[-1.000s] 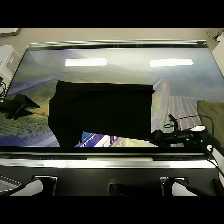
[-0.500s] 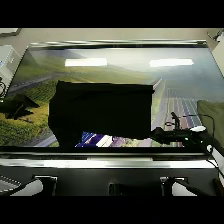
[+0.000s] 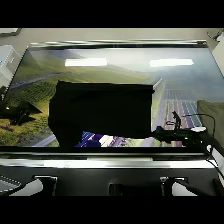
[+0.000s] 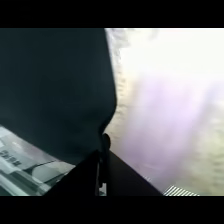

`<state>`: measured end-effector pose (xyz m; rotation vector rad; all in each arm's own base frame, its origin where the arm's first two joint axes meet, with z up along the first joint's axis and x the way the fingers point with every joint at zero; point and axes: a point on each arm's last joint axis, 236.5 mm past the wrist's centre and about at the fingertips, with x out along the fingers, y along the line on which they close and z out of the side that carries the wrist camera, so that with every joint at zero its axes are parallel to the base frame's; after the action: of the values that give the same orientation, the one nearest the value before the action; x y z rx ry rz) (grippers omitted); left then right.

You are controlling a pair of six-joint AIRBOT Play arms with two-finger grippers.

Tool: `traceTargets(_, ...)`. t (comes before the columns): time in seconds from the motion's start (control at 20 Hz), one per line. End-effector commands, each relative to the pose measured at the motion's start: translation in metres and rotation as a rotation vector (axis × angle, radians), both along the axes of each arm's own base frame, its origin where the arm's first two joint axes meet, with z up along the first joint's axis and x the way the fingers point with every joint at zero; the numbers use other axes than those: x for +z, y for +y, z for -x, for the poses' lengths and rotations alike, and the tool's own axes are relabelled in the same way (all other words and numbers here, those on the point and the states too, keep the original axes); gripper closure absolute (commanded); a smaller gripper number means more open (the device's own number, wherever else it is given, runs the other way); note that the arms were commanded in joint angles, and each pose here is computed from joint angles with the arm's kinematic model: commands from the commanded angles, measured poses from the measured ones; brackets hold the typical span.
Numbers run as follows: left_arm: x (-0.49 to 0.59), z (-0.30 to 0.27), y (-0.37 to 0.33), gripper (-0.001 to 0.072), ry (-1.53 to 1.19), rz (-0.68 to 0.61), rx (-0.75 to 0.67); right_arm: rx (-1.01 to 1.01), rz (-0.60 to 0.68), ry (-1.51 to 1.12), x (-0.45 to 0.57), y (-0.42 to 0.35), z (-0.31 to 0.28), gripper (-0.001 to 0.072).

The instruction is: Fold the clothes and pants, and hang the long-sleeved shirts on hangers.

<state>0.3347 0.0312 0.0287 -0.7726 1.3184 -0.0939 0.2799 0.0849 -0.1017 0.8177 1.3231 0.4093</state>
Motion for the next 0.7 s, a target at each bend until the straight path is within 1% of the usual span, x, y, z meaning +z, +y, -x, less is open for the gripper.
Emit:
traceTargets(0.0, -0.026, 0.012, 0.009, 0.0126, 0.006, 0.069, 0.066, -0.003, -0.060, -0.013, 0.011, 0.009, -0.003, 0.0675)
traceTargets(0.1, -0.029, 0.008, 0.018, 0.0125, -0.076, 0.147, 0.132, 0.011, -0.078, -0.005, 0.014, 0.013, 0.001, 0.0677)
traceTargets(0.2, -0.040, 0.009, 0.029, 0.0125, -0.121, 0.169, 0.163, 0.017, -0.097, -0.001, 0.017, 0.016, 0.003, 0.0677)
traceTargets(0.4, -0.072, 0.009, 0.037, 0.0125, -0.128, 0.167, 0.145, 0.004, -0.129, 0.028, 0.021, 0.020, 0.005, 0.0678)
traceTargets(0.65, -0.100, -0.004, 0.038, 0.0126, -0.143, 0.218, 0.153, -0.001, -0.162, 0.051, 0.026, 0.024, 0.007, 0.0678)
